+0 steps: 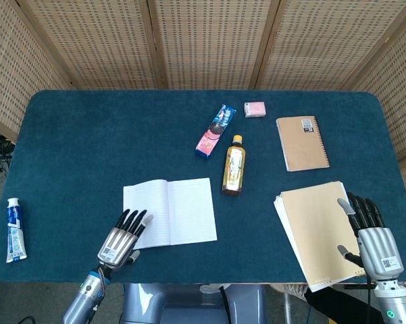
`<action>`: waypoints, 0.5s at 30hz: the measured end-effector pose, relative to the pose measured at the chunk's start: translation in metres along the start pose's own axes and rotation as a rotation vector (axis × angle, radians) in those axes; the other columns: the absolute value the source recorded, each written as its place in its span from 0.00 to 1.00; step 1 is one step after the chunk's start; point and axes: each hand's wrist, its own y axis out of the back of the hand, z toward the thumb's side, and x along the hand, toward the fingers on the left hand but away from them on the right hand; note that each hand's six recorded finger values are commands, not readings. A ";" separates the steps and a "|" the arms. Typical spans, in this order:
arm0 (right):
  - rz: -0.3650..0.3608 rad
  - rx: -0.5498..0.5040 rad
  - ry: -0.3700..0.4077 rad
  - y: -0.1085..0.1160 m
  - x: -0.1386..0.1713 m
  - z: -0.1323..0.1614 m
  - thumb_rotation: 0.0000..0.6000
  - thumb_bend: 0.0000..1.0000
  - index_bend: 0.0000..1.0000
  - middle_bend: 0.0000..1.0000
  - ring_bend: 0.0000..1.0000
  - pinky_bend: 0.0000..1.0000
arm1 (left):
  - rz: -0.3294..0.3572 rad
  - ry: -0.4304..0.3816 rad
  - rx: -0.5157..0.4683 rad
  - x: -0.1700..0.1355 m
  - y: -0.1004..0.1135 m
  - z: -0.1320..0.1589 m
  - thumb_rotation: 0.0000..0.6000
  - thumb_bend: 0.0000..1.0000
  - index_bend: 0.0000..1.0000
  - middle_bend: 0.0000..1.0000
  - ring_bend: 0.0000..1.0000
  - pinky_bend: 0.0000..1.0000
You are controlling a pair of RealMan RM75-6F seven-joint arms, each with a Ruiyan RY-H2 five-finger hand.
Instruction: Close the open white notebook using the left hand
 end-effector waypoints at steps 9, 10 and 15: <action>-0.003 -0.017 0.004 0.001 0.001 0.001 1.00 0.12 0.03 0.00 0.00 0.00 | 0.020 0.002 0.034 0.001 -0.007 0.004 1.00 0.29 0.00 0.00 0.00 0.00; -0.003 -0.021 0.005 0.001 0.001 0.001 1.00 0.12 0.03 0.00 0.00 0.00 | 0.022 0.003 0.038 0.001 -0.008 0.004 1.00 0.29 0.00 0.00 0.00 0.00; -0.011 -0.031 0.003 0.004 0.001 0.001 1.00 0.13 0.03 0.00 0.00 0.00 | 0.023 0.005 0.063 0.002 -0.011 0.004 1.00 0.29 0.00 0.00 0.00 0.00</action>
